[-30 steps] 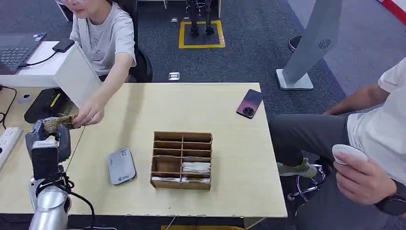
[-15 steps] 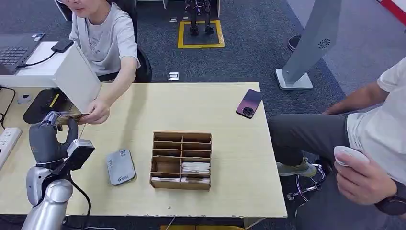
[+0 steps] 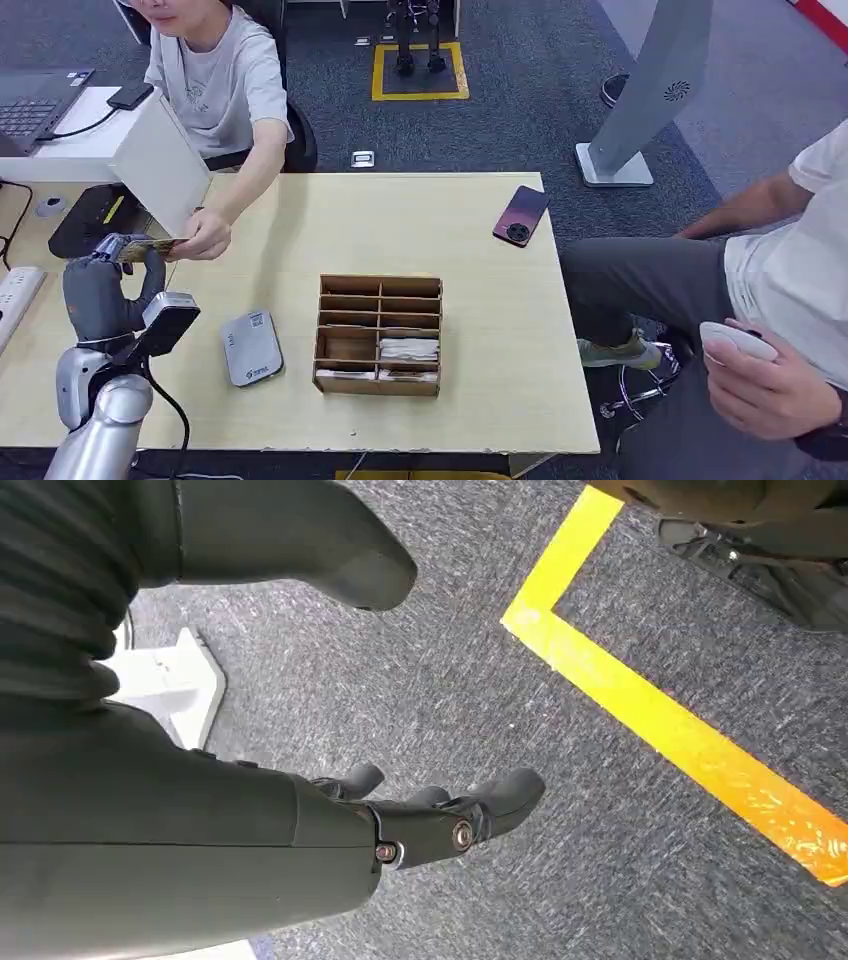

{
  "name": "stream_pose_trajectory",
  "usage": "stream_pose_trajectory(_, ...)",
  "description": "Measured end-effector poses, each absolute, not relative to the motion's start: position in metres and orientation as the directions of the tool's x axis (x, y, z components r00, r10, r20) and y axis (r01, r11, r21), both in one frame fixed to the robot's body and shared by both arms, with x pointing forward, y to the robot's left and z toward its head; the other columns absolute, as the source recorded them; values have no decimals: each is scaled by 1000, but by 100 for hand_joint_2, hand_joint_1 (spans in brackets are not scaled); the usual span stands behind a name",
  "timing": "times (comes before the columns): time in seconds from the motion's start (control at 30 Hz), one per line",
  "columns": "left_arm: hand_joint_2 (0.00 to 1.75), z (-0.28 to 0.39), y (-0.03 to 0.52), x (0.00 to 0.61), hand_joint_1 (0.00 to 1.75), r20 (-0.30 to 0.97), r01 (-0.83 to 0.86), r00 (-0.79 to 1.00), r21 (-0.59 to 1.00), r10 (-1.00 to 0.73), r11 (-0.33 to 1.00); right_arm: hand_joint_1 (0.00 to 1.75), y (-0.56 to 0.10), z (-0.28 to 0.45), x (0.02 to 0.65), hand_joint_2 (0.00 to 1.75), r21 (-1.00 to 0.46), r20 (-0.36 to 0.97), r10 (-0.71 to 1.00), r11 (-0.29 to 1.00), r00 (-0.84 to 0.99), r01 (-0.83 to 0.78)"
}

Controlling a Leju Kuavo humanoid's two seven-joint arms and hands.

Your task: Pass the card to the sensor for recognition and then transmit it.

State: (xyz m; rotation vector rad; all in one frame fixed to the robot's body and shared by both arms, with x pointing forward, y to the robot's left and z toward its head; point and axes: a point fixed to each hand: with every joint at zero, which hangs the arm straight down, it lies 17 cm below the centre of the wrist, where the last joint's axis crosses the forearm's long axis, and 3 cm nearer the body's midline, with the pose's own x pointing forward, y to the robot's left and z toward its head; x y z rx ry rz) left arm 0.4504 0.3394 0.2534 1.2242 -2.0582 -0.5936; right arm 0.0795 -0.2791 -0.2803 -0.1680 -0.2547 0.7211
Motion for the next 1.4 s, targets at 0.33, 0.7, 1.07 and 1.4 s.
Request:
stream_pose_trajectory(0.33,175,253,338,451,175,308,-584,-346,669,-886,460,0,-279,-280,79,175,-239,172,670,740,722,-629)
stream_pose_trajectory(0.7,175,253,338,451,175,316,-583,-346,666,-884,466,0,-279,-280,80,175,-239,172,670,740,722,-629)
stream_pose_trajectory(1.07,175,248,354,453,175,474,-561,-342,590,-811,581,0,-282,-280,81,175,-253,171,666,742,726,-621)
stream_pose_trajectory(1.4,175,247,354,454,175,474,-559,-343,591,-811,582,0,-282,-280,81,175,-253,171,666,742,726,-621)
